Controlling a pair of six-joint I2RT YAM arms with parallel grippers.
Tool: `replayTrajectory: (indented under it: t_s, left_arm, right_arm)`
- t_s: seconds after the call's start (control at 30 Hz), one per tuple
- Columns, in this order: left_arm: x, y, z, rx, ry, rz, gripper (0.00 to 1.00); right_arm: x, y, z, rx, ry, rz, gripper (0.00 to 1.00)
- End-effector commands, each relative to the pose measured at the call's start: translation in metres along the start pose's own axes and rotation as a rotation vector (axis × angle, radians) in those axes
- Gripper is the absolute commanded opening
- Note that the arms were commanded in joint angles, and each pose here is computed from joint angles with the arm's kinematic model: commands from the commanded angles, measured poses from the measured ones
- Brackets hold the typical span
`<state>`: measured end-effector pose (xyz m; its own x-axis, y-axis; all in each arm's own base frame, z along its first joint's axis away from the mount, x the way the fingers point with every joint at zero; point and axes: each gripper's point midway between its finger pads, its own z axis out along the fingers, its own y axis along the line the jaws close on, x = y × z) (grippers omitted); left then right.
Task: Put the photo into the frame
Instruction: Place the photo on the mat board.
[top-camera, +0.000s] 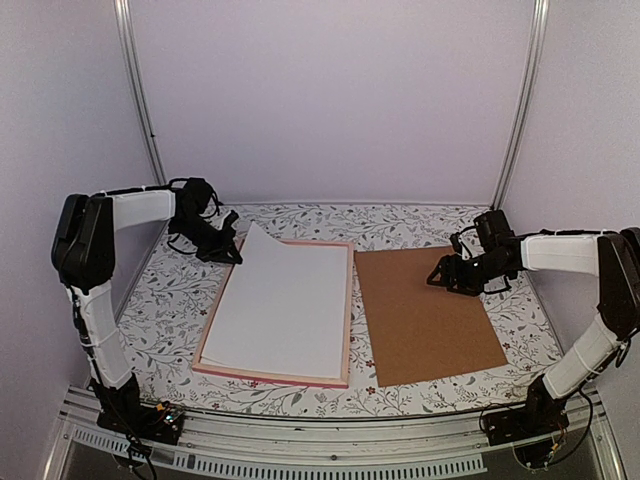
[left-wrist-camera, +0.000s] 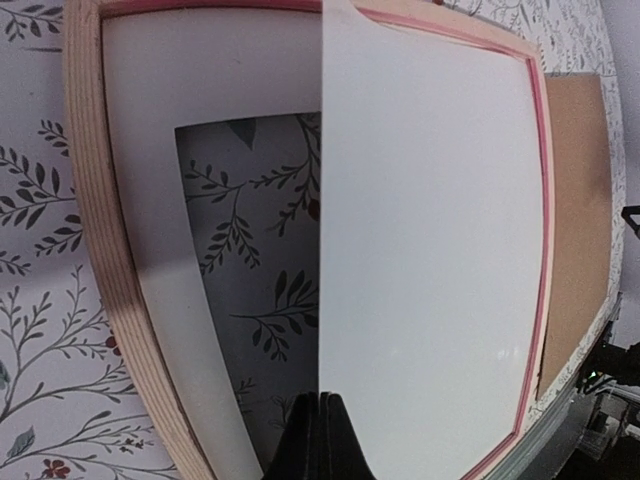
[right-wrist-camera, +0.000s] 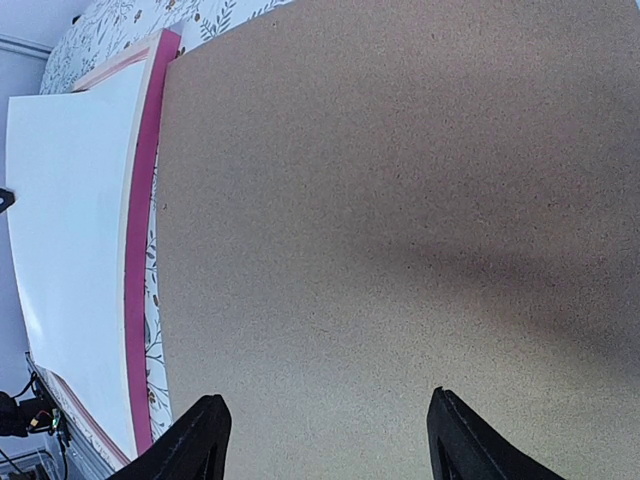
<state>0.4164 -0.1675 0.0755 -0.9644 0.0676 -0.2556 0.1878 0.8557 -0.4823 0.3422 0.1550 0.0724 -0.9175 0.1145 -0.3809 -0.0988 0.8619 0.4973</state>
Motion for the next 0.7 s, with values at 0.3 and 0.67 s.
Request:
replayTrajectory:
  t_s: [0.3, 0.67]
  left_arm:
    - [-0.0028, 0.0006, -0.0125, -0.022, -0.032, 0.014, 0.0]
    - [-0.0014, 0.0042, -0.0111, -0.033, -0.026, 0.01, 0.0]
  right_arm:
    - [0.0051, -0.0029, 0.0082, 0.002, 0.012, 0.006, 0.71]
    - [0.0052, -0.0035, 0.009, 0.001, 0.013, 0.01, 0.71]
